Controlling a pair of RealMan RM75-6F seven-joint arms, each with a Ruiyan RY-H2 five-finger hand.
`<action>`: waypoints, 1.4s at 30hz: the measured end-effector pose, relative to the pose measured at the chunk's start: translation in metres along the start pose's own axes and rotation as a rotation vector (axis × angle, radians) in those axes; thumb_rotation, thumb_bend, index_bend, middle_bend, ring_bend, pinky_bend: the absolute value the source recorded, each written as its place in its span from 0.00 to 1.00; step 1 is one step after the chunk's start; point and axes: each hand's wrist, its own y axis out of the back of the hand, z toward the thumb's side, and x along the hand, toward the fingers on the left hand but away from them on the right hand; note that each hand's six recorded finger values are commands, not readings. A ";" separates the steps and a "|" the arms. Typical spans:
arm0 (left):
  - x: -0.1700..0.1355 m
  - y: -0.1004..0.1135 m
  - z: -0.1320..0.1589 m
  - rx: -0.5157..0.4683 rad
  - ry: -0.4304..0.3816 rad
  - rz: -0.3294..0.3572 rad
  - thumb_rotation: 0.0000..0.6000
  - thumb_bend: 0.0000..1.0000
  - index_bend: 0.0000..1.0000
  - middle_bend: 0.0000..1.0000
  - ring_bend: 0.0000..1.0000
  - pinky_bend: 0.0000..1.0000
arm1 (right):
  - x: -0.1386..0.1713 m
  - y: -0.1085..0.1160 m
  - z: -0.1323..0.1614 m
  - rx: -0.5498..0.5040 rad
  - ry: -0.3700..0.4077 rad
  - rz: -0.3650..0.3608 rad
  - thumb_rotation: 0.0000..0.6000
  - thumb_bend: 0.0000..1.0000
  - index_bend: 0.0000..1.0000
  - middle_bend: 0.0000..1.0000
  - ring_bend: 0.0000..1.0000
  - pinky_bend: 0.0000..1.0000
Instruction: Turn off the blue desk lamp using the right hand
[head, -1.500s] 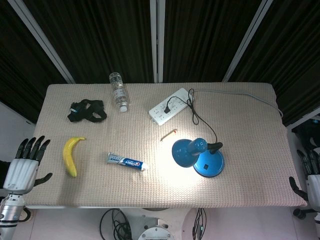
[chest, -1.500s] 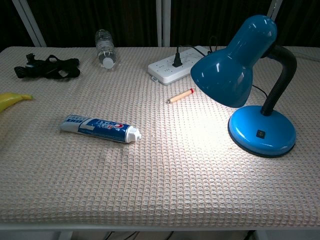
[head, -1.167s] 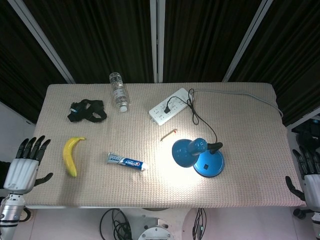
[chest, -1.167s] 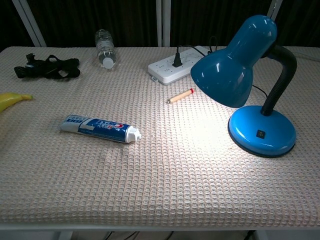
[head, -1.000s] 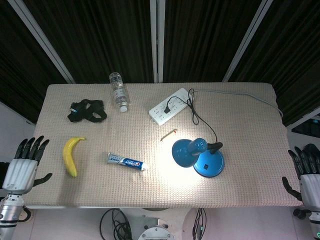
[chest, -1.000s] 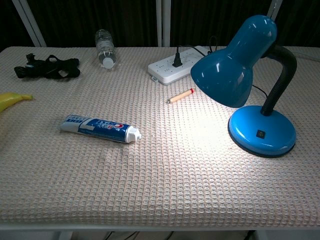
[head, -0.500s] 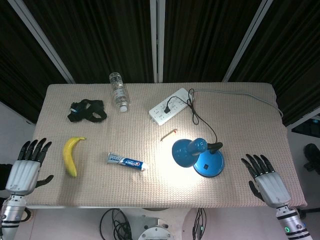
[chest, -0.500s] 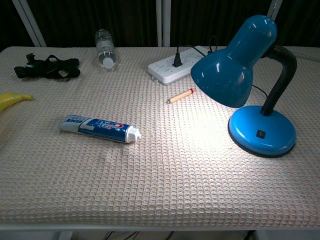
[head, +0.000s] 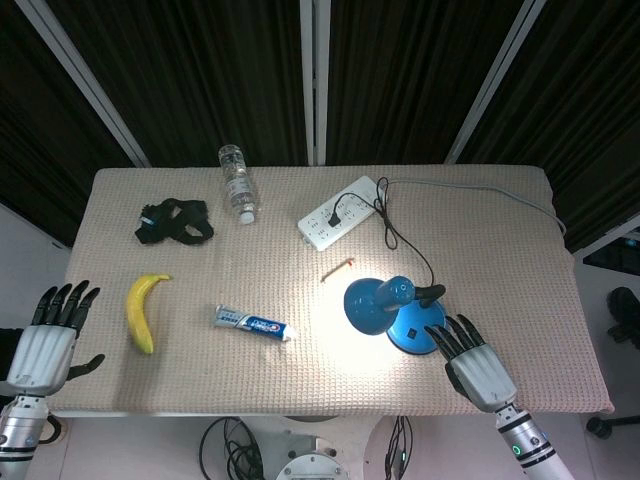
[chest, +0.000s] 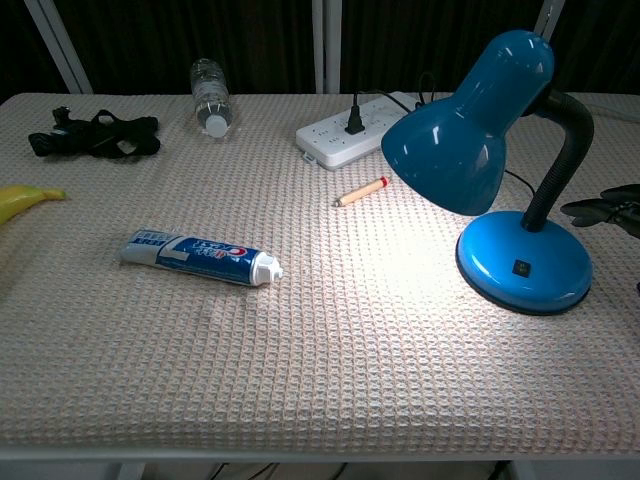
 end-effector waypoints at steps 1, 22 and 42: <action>0.000 0.000 0.000 -0.001 0.000 0.000 1.00 0.09 0.07 0.00 0.00 0.00 | -0.001 -0.001 0.000 0.002 -0.001 0.004 1.00 0.61 0.00 0.15 0.00 0.00; 0.000 0.002 -0.002 -0.011 -0.007 0.013 1.00 0.09 0.07 0.00 0.00 0.00 | -0.021 -0.026 0.013 -0.043 0.037 0.104 1.00 0.61 0.00 0.15 0.00 0.00; -0.002 -0.002 -0.005 -0.010 0.000 0.000 1.00 0.09 0.07 0.00 0.00 0.00 | -0.027 -0.033 0.014 -0.058 0.026 0.143 1.00 0.63 0.00 0.16 0.00 0.00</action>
